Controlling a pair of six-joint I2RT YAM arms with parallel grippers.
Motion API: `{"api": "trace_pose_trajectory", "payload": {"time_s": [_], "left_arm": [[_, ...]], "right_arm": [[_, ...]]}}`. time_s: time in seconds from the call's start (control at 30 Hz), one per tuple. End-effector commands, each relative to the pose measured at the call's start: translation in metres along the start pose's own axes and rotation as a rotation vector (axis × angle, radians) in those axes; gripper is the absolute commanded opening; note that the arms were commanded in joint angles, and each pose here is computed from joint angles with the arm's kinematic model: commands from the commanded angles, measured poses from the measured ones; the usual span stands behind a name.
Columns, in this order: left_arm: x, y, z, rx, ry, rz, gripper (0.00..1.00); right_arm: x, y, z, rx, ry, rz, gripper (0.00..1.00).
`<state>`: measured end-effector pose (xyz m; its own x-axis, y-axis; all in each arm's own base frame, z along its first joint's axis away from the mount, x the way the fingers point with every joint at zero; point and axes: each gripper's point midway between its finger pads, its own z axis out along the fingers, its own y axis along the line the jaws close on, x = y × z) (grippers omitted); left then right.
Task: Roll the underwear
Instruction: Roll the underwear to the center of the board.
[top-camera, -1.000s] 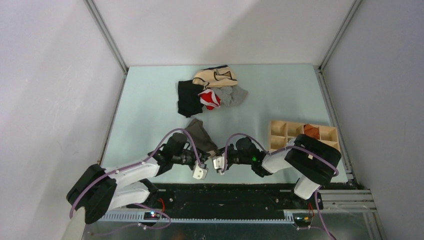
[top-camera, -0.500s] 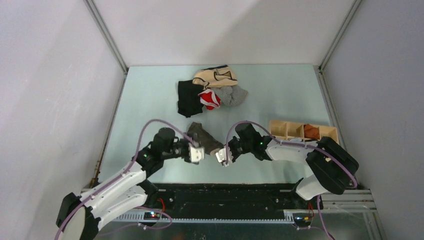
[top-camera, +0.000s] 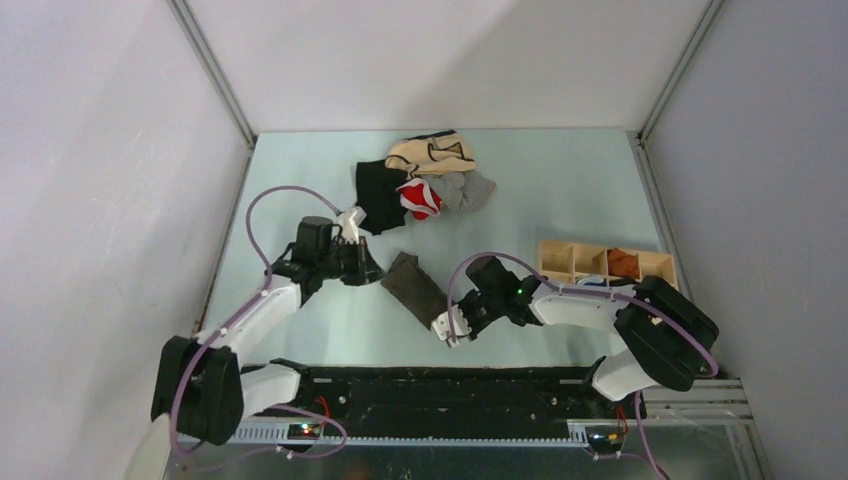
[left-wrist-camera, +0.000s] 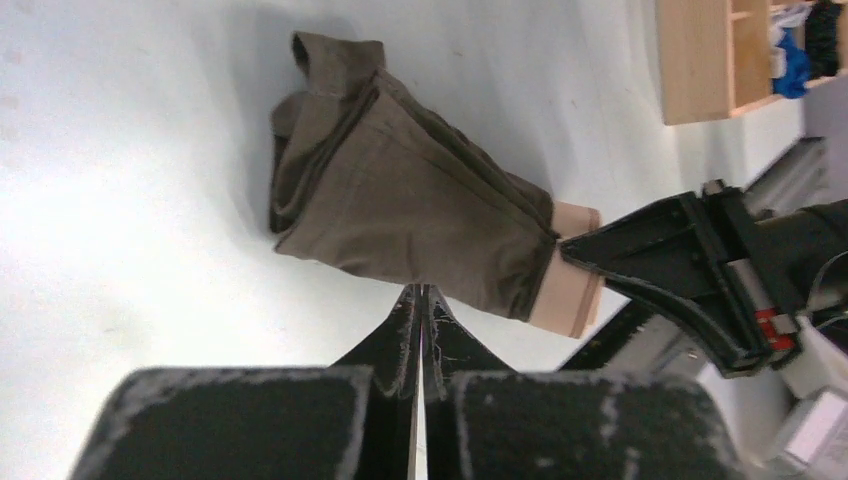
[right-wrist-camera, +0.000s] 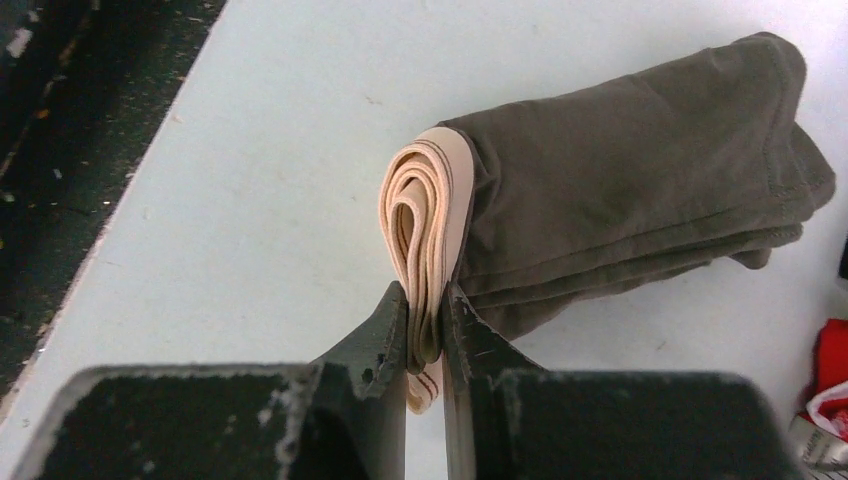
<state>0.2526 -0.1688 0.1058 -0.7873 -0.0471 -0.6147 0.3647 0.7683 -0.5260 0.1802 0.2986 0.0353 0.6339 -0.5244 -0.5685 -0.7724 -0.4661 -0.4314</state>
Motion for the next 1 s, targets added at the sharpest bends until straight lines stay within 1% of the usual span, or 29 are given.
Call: {"api": "trace_pose_trajectory", "payload": {"time_s": [0.0,0.1,0.2,0.33,0.47,0.53,0.57,0.67,0.77,0.83,0.9,0.97], "left_arm": [[-0.005,-0.021,0.012,0.109,0.020,-0.133,0.00],[-0.003,-0.014,0.028,0.092,0.039,-0.118,0.04],[-0.002,0.003,0.043,0.031,0.051,-0.095,0.07],[0.001,0.014,0.058,0.002,0.082,-0.071,0.18],[-0.004,0.012,0.074,0.006,0.090,-0.019,0.27],[-0.004,0.012,0.082,0.008,0.103,-0.012,0.28],[-0.012,0.008,0.087,0.021,0.088,0.006,0.28],[-0.015,0.008,0.104,0.036,0.097,0.025,0.27],[-0.028,0.006,0.116,0.044,0.081,0.043,0.27],[-0.041,0.005,0.118,0.043,0.053,0.058,0.28],[-0.059,0.008,0.115,0.030,0.011,0.066,0.32],[-0.079,0.020,0.108,-0.008,-0.037,0.065,0.35]], "right_arm": [[-0.010,0.010,-0.007,-0.048,0.011,0.033,0.00],[-0.013,0.019,-0.011,-0.110,0.021,0.063,0.00],[-0.014,0.026,-0.012,-0.168,0.032,0.084,0.00],[-0.016,0.036,-0.015,-0.257,0.042,0.115,0.00],[-0.019,0.042,-0.017,-0.349,0.047,0.155,0.00],[-0.020,0.046,-0.019,-0.403,0.049,0.184,0.00],[-0.021,0.047,-0.019,-0.436,0.050,0.208,0.00],[-0.023,0.054,-0.023,-0.528,0.059,0.281,0.00],[-0.021,0.047,-0.020,-0.578,0.066,0.347,0.00],[-0.021,0.045,-0.019,-0.602,0.069,0.377,0.00],[-0.021,0.043,-0.018,-0.618,0.071,0.393,0.00],[-0.023,0.041,-0.017,-0.643,0.077,0.400,0.00]]}}
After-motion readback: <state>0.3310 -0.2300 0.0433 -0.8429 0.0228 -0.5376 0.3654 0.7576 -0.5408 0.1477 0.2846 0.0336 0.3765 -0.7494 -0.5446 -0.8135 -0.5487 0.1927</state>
